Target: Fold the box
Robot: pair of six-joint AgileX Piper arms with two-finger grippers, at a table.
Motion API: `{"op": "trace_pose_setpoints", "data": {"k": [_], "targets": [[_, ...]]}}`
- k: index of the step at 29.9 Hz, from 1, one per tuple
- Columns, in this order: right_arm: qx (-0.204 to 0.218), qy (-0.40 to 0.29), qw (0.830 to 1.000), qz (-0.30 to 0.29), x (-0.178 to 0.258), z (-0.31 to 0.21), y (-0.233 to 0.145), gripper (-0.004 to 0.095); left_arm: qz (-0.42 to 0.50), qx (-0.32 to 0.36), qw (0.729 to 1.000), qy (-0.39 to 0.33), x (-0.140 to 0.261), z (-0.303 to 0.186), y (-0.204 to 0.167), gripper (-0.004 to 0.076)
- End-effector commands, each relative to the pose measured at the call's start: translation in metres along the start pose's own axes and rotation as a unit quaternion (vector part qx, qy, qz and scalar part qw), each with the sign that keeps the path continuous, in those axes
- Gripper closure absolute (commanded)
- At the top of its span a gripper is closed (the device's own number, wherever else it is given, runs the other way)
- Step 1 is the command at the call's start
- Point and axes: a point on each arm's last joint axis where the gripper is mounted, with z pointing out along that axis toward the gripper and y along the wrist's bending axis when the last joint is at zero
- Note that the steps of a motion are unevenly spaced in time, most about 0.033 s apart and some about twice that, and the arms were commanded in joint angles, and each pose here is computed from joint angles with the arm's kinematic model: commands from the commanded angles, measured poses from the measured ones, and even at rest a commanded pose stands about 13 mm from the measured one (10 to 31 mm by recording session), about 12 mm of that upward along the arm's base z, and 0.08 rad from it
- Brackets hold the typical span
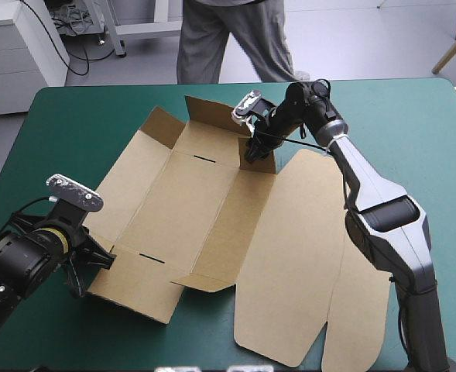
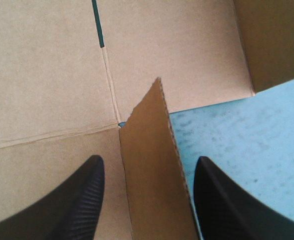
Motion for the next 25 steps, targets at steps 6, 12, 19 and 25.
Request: {"op": "trace_pose_setpoints", "data": {"k": [6,12,19,25], "targets": [[0.007,-0.050,0.999,-0.007,-0.015,-0.029,0.005,0.0770,-0.010,-0.004,0.999,-0.034,-0.008,-0.009,0.004,0.0734],[0.009,-0.051,0.998,-0.023,-0.016,-0.029,0.005,0.0927,-0.010,-0.004,0.999,-0.032,-0.008,-0.009,0.004,0.0734],[-0.013,-0.073,0.995,-0.067,-0.019,-0.030,0.009,0.0927,-0.010,-0.004,1.000,-0.029,-0.007,-0.009,0.004,0.0734],[-0.046,-0.101,0.981,-0.161,-0.023,-0.031,0.017,0.0927,-0.010,-0.004,1.000,-0.029,-0.007,-0.009,0.004,0.0734]]}}
